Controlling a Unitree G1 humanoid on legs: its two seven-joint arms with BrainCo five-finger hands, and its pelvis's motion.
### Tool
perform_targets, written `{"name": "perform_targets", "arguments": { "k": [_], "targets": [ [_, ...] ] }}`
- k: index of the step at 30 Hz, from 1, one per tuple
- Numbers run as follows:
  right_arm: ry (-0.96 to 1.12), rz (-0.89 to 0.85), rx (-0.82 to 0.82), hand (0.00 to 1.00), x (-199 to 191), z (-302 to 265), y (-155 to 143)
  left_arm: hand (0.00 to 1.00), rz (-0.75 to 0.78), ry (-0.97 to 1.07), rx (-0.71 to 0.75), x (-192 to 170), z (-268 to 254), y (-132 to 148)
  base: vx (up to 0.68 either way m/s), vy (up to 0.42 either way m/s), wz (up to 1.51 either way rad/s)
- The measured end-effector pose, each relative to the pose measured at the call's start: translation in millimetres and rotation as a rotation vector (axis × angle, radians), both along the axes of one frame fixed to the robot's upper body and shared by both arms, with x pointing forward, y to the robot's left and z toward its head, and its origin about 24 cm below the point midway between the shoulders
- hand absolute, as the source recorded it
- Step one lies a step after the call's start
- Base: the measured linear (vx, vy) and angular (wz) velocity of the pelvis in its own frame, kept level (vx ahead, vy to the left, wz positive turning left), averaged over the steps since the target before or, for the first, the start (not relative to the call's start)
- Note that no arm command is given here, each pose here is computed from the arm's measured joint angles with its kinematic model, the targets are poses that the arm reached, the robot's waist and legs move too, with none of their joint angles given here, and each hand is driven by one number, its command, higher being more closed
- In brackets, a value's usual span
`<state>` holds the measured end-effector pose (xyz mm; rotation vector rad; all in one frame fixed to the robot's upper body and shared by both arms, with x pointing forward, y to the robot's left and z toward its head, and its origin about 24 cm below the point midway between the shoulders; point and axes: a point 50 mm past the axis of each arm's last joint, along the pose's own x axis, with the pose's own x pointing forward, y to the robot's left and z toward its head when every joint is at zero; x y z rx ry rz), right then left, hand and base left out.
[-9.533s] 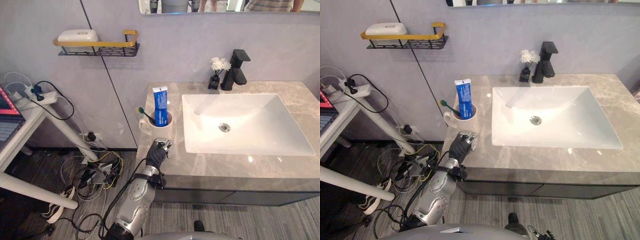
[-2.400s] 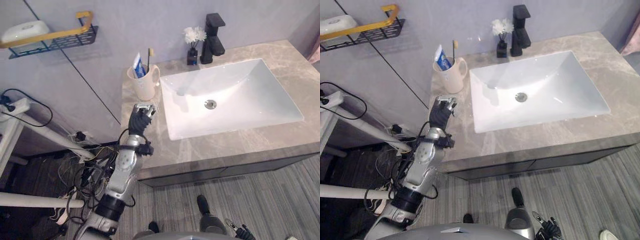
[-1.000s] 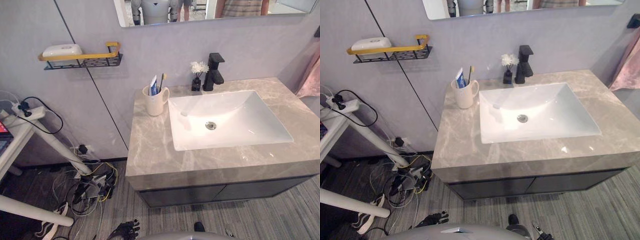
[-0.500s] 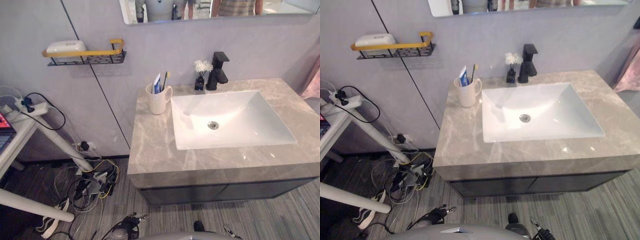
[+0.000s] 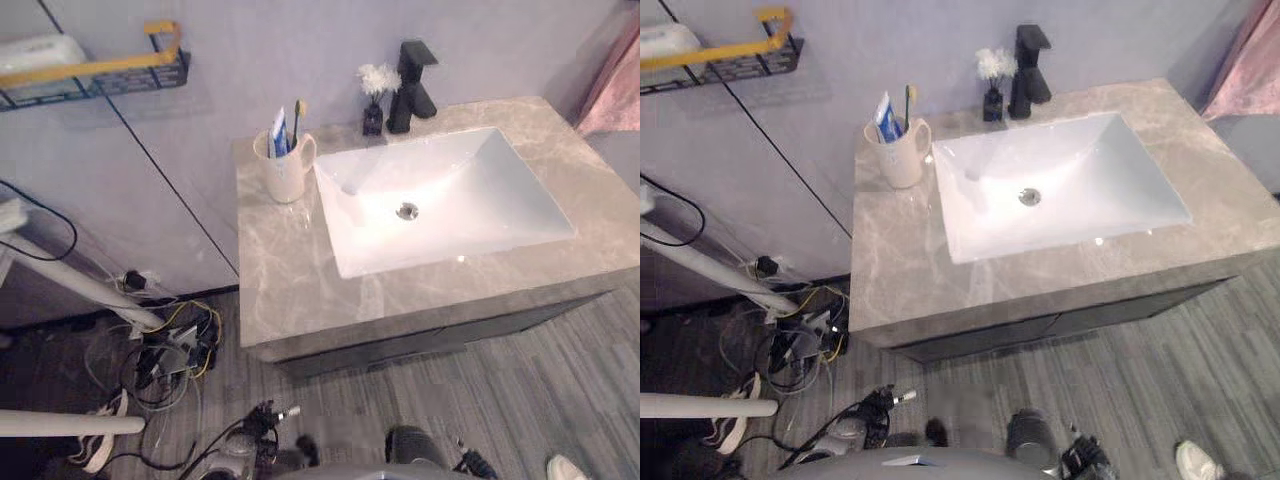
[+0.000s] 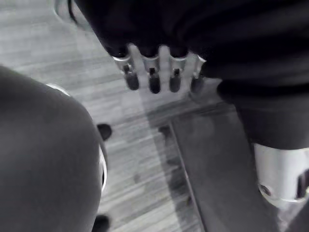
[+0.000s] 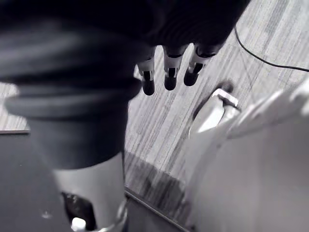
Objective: Organize washtable
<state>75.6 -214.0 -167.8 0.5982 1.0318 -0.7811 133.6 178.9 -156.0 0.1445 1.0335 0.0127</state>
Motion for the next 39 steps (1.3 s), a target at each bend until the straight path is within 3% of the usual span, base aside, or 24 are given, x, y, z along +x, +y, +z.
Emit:
{"name": "perform_targets", "arguments": {
  "k": [10,16,23,32,37,39],
  "targets": [
    [-0.042,0.15,0.001,0.0,19.6,2.4,12.4,0.0,0.04,-0.035,0.004,10.1,4.9,9.4,-0.15,-0.072,-0.08],
    [-0.045,0.129,-0.022,0.0,17.8,3.3,4.8,0.0,0.03,-0.066,-0.003,17.2,8.3,6.8,-0.18,0.046,-0.02],
    [0.004,0.083,-0.013,0.0,-1.3,-0.4,2.3,0.0,0.058,-0.031,-0.014,-0.1,2.2,5.7,0.0,0.265,-0.88],
    [0.007,0.105,0.014,0.0,-3.8,-2.7,16.2,0.0,-0.087,-0.04,0.045,10.8,6.2,9.2,-0.14,0.096,-0.75],
    [-0.009,0.13,0.018,0.0,2.3,-2.1,21.2,0.0,0.034,-0.044,0.065,7.7,8.0,30.4,0.13,-0.292,-1.02],
    [-0.033,0.144,-0.012,0.0,14.5,1.7,9.8,0.0,0.089,0.013,0.034,-9.6,0.0,24.8,0.03,-0.088,-2.41]
  ]
}}
